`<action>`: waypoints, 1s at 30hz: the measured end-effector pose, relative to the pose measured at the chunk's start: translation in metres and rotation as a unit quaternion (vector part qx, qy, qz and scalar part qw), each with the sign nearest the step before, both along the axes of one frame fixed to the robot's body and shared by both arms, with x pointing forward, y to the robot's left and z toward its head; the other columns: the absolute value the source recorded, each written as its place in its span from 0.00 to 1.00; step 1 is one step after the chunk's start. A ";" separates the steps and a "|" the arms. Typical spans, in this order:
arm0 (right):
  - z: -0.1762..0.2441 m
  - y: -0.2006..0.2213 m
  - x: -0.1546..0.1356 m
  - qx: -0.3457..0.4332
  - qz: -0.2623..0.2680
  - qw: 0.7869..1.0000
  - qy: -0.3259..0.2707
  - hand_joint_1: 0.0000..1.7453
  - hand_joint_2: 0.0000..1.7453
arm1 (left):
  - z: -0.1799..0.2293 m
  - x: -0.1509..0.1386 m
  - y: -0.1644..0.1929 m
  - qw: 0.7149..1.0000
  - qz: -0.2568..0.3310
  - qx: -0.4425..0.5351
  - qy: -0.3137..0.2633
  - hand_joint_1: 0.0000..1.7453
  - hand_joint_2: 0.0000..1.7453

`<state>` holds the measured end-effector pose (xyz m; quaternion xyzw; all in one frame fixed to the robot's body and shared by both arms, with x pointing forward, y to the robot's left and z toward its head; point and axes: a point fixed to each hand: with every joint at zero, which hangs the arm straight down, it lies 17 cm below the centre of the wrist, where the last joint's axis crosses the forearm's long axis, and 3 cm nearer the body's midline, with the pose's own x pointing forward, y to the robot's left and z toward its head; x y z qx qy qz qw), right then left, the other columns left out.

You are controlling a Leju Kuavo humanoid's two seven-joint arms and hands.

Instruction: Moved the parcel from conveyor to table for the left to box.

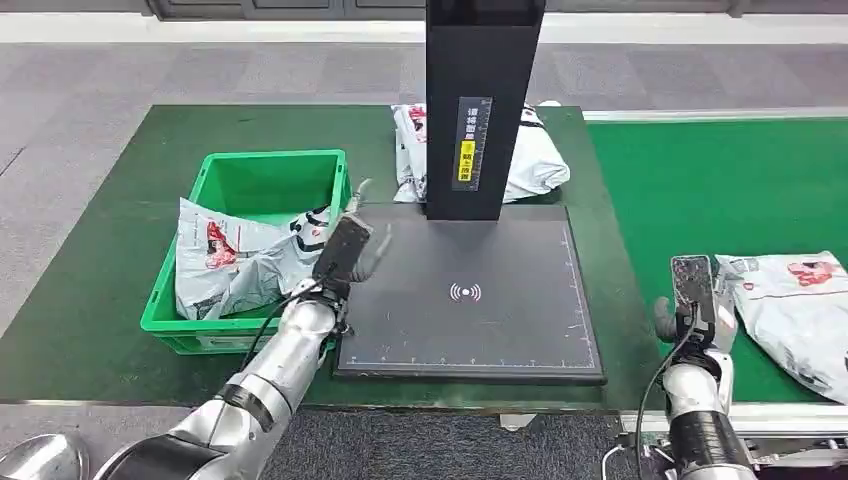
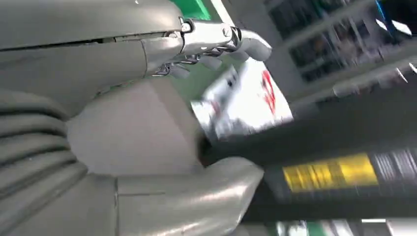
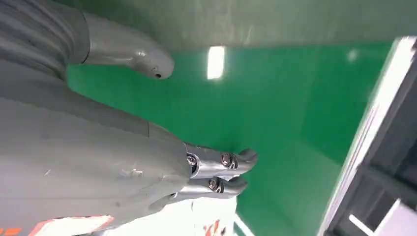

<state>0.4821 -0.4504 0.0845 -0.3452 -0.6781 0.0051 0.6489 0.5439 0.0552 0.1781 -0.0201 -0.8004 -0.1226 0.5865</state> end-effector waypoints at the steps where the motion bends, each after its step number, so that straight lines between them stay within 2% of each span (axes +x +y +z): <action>1: -0.001 -0.003 0.000 -0.003 -0.004 1.000 0.003 0.00 1.00 | 0.001 -0.003 -0.007 1.000 -0.007 -0.001 -0.001 0.00 1.00; 7: -0.019 -0.045 -0.004 -0.041 -0.043 0.997 0.043 0.00 1.00 | 0.004 -0.016 -0.043 0.999 -0.042 -0.026 0.012 0.00 1.00; 12: -0.048 -0.088 -0.028 -0.057 -0.079 0.991 0.096 0.00 1.00 | -0.002 -0.025 -0.059 0.998 -0.058 -0.025 0.018 0.00 1.00; 19: -0.091 -0.119 -0.057 -0.049 -0.098 0.976 0.186 0.00 1.00 | -0.015 -0.033 -0.053 0.998 -0.045 -0.032 0.014 0.00 1.00; 30: -0.128 -0.136 -0.086 -0.023 -0.116 0.958 0.261 0.00 1.00 | -0.031 -0.039 -0.049 0.998 -0.040 -0.036 0.027 0.00 1.00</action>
